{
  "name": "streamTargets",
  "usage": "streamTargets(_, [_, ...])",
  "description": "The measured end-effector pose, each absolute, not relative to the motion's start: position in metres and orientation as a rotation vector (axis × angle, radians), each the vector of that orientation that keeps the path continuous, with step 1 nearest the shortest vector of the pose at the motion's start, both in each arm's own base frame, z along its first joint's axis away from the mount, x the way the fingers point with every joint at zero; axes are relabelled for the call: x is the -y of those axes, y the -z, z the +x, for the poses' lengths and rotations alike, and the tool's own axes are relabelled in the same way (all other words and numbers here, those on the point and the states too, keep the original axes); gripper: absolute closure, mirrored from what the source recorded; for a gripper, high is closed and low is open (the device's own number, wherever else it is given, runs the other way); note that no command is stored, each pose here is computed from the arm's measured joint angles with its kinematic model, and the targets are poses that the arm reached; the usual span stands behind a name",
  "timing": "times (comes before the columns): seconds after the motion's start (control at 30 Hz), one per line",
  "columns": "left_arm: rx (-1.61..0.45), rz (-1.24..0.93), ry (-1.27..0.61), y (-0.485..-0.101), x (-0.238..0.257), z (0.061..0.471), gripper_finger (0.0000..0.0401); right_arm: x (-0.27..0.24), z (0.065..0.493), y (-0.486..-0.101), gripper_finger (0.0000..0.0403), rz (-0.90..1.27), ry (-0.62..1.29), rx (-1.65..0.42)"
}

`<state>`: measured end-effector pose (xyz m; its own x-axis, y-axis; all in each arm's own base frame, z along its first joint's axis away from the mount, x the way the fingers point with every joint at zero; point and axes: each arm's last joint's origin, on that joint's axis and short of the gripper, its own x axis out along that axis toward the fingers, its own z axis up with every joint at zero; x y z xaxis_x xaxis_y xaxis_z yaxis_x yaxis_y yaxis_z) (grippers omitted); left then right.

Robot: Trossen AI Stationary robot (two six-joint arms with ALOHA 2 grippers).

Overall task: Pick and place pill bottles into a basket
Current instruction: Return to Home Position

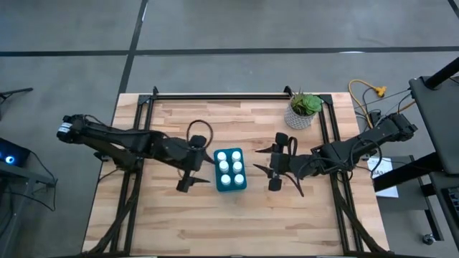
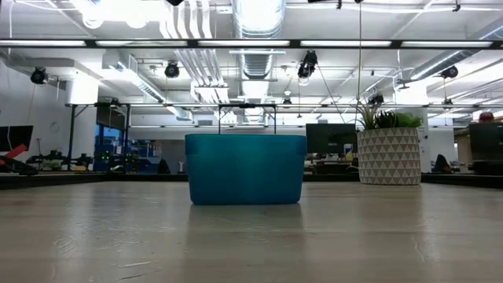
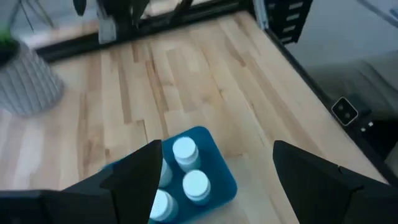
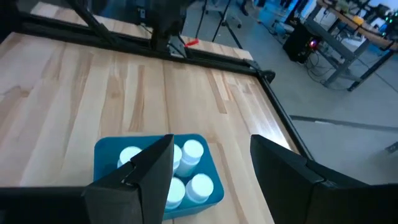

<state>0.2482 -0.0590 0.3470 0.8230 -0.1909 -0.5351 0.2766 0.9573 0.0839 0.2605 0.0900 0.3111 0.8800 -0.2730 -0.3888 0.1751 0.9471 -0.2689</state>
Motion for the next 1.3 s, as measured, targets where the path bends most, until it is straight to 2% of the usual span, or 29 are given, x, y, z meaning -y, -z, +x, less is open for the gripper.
streamTargets(0.2, [-0.414, 0.190, 0.256, -0.325, 0.054, 0.227, 0.0113, -0.091, 0.253, -0.332, 0.0197, -0.187, 0.226, -0.379])
streamTargets(0.37, [-0.333, 0.180, 0.251, -0.297, 0.050, 0.209, 0.0113, -0.095, 0.245, -0.321, 0.0197, -0.229, 0.191, -0.435])
streamTargets(0.53, [-0.255, 0.201, 0.241, -0.275, 0.047, 0.202, 0.0113, -0.092, 0.238, -0.321, 0.0197, -0.209, 0.184, -0.394])
streamTargets(0.73, [-0.176, 0.206, 0.154, -0.279, 0.039, 0.204, 0.0113, -0.086, 0.221, -0.319, 0.0197, -0.172, -0.033, -0.266])
streamTargets(1.0, [-0.214, 0.210, 0.063, -0.274, 0.019, 0.218, 0.0113, -0.061, 0.188, -0.302, 0.0197, -0.115, 0.005, -0.136])
streamTargets(1.2, [-0.253, 0.184, 0.019, -0.261, -0.005, 0.234, 0.0113, -0.044, 0.185, -0.295, 0.0197, -0.088, -0.118, -0.034])
streamTargets(1.3, [-0.233, 0.175, 0.035, -0.259, -0.013, 0.240, 0.0113, -0.033, 0.186, -0.285, 0.0197, -0.065, -0.081, -0.060])
